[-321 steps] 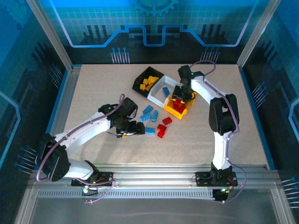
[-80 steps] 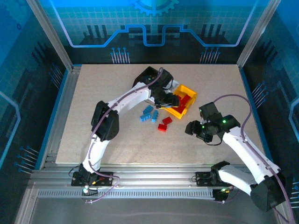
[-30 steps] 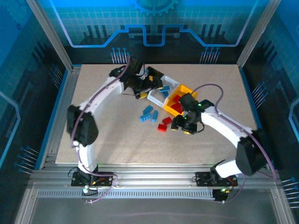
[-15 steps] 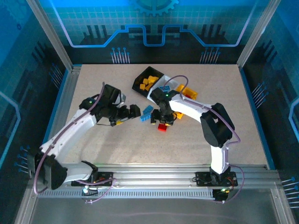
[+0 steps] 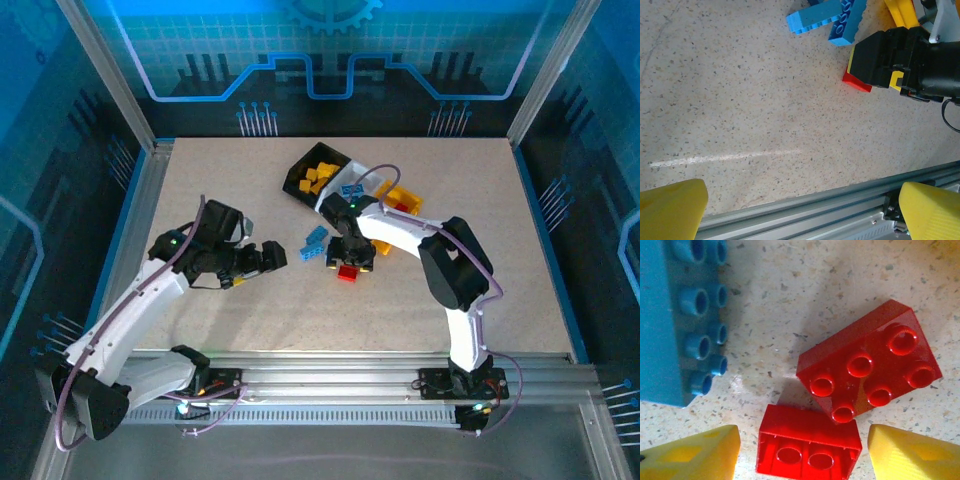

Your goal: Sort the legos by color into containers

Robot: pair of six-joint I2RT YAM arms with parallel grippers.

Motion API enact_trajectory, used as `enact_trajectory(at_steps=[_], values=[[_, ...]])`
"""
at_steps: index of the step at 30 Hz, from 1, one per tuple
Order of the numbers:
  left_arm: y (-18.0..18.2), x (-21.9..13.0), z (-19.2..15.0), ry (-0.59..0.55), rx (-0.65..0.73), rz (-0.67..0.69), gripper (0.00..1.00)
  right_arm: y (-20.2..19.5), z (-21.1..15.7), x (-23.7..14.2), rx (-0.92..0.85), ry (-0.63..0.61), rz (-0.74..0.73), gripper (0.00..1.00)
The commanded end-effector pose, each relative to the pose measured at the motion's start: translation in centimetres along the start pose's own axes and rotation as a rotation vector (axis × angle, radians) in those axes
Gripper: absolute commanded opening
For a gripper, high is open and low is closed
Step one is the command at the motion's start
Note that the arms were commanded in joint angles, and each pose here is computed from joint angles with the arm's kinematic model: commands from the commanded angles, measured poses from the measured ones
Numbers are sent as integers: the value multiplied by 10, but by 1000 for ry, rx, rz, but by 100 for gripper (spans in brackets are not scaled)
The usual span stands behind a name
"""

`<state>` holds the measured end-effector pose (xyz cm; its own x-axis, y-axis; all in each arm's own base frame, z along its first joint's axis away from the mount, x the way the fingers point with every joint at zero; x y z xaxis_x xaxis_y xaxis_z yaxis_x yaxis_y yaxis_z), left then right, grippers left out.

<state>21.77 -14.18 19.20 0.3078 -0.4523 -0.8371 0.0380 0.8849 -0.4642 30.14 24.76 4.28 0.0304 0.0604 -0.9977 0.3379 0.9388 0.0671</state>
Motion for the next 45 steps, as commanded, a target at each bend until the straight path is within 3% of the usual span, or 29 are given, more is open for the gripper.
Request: enact_trajectory(at_steps=[1,9,16,21,26,30,34,45], values=[[8,-4,-7,7,-5,22,99,-1,-4,7,12,0,-35,70],[9,-1,-9,18,-15,19,99,2,-5,20,13,22,-42,65],[11,3,-9,20,-24,12,99,0,-3,10,-14,0,-34,52],[9,6,-8,21,-26,-2,99,0,-2,-13,-23,-28,-7,47],[7,14,-5,37,-6,-9,99,3,3,-63,-27,-91,76,47],[5,25,3,67,11,-9,99,-4,29,-100,-8,-147,130,47],[3,38,13,103,36,13,99,-18,68,-114,40,-174,154,47],[-1,78,39,199,80,77,99,-44,148,-91,134,-157,162,50]])
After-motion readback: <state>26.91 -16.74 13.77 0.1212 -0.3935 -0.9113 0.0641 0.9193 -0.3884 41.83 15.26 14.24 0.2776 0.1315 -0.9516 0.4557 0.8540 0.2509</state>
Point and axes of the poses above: each hand's point on the last joint's axis, 136 mm out from that joint toward the fingers, its own x axis out along the fingers, its own y axis along the line the jaws close on, z = x × y, the point moved 1 cm from there along -x, back along the fingers, and after that the axes turned 12 degrees about x, right-handed, at the moved point
